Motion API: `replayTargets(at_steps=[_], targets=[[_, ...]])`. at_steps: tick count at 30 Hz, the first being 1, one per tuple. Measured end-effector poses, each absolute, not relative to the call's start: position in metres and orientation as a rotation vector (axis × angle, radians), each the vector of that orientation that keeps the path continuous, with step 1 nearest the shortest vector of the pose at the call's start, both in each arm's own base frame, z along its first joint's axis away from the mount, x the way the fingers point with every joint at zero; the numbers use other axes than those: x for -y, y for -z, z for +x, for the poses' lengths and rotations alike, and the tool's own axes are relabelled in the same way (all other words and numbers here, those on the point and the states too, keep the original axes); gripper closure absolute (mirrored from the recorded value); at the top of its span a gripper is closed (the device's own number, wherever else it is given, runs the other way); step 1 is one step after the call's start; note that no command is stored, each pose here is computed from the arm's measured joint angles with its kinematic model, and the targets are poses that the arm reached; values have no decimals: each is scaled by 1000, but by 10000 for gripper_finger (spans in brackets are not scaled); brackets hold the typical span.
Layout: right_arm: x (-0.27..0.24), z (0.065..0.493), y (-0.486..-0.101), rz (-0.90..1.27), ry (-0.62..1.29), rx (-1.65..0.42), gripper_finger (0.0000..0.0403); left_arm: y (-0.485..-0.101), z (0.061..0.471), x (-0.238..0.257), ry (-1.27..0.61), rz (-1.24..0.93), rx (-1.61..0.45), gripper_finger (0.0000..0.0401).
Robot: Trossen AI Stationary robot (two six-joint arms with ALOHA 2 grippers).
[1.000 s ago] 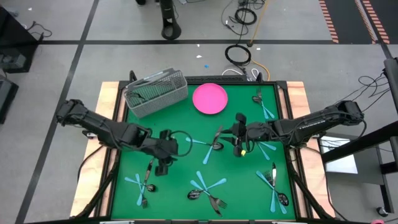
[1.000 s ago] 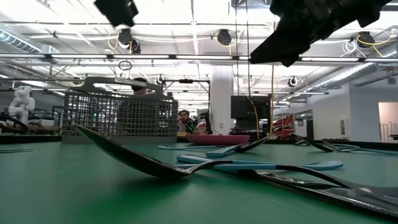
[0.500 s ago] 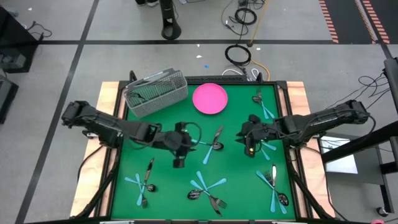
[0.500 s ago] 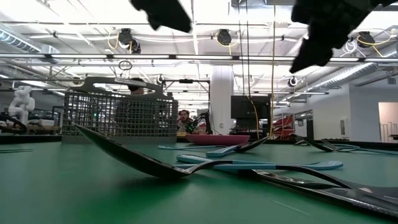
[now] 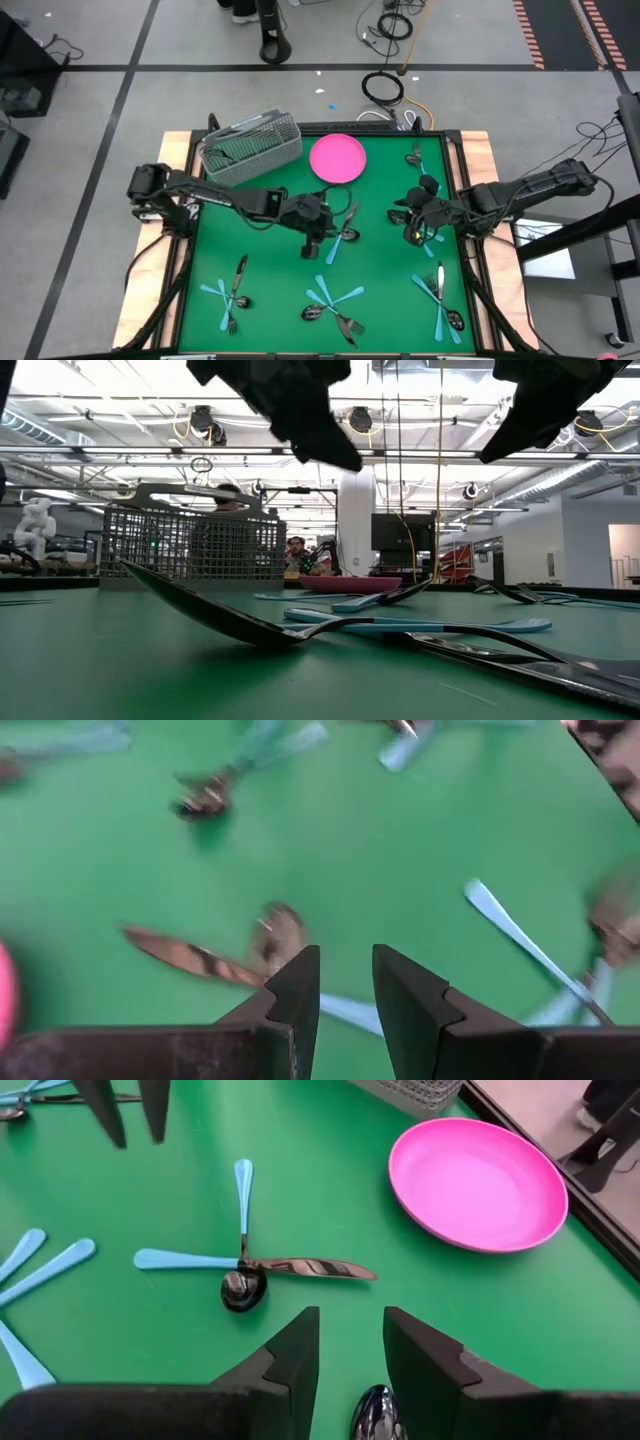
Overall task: Sort silverware
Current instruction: Put the blue fork into the gray silverware holder
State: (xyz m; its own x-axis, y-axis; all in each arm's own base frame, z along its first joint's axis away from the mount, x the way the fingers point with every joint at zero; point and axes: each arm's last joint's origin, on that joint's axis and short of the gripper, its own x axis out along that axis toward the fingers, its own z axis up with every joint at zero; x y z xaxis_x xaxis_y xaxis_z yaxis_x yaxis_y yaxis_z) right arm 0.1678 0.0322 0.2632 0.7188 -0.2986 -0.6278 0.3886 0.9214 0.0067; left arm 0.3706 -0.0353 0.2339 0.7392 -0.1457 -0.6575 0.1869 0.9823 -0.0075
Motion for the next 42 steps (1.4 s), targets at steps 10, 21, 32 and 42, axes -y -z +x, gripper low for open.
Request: replayTargets(at_steps=[10, 21, 32, 42], targets=[[-34, 176, -260, 91, 360, -671, 300, -216, 367, 94, 395, 91, -767, 303], [-34, 175, -256, 164, 395, -708, 300, -222, 367, 115, 391, 70, -679, 303], [-33, 168, -249, 241, 423, -796, 300, -225, 367, 117, 430, 149, -657, 303], [-33, 170, -251, 208, 425, -765, 300, -242, 388, 152, 500, 193, -677, 303]])
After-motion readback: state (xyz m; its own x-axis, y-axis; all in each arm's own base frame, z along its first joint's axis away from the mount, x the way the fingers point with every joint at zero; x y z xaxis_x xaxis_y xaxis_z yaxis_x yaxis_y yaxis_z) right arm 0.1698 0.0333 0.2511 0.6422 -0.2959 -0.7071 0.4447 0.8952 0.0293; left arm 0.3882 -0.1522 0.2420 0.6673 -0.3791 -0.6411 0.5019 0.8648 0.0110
